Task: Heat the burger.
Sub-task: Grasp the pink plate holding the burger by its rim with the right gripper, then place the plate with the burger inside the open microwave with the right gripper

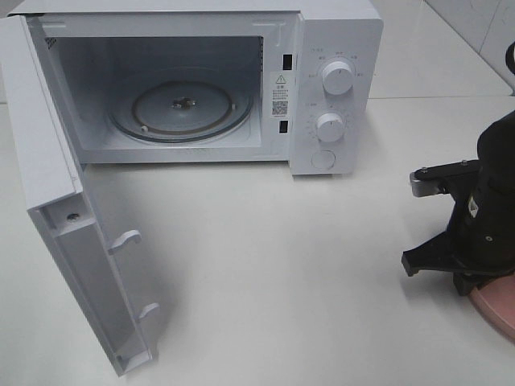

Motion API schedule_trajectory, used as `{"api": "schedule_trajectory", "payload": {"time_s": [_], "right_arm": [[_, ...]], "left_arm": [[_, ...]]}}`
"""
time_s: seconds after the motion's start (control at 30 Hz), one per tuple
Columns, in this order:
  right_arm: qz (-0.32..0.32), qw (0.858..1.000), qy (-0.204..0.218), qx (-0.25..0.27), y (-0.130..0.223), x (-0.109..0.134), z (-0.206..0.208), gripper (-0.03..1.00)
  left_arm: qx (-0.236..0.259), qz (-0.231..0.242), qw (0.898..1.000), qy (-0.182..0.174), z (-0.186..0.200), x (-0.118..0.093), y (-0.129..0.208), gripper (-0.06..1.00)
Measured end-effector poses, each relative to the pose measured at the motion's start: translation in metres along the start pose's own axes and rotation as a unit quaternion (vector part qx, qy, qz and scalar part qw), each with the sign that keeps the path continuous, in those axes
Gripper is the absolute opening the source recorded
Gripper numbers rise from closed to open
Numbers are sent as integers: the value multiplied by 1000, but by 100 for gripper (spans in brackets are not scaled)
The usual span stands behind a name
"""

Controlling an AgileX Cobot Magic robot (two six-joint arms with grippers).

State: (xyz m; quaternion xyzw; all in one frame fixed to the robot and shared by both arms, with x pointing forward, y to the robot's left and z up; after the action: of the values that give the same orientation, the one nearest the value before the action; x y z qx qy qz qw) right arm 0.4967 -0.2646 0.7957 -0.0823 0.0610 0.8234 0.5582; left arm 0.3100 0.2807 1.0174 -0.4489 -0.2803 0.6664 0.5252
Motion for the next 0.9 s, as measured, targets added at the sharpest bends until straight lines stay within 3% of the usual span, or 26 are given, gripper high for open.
{"api": "schedule_trajectory", "payload": {"time_s": [0.9], "right_arm": [[83, 994, 68, 22, 7, 24, 10, 0]], "left_arm": [[0, 0, 1000, 0, 0, 0, 0, 97]]}}
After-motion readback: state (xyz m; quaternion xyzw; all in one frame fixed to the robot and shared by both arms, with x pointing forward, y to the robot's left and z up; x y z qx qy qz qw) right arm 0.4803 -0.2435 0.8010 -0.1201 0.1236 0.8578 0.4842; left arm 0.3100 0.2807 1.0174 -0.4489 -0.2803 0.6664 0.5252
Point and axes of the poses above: a point on each arm's last joint axis where the gripper is mounted, z pointing back along that axis away from the gripper, x along the wrist's bending axis when the last joint is at zero, y = z × x, the point moved 9 cm from there along -z, pointing out along that axis toward the gripper, and after that the axes turned 14 degrees about z, right-handed, at the moved point
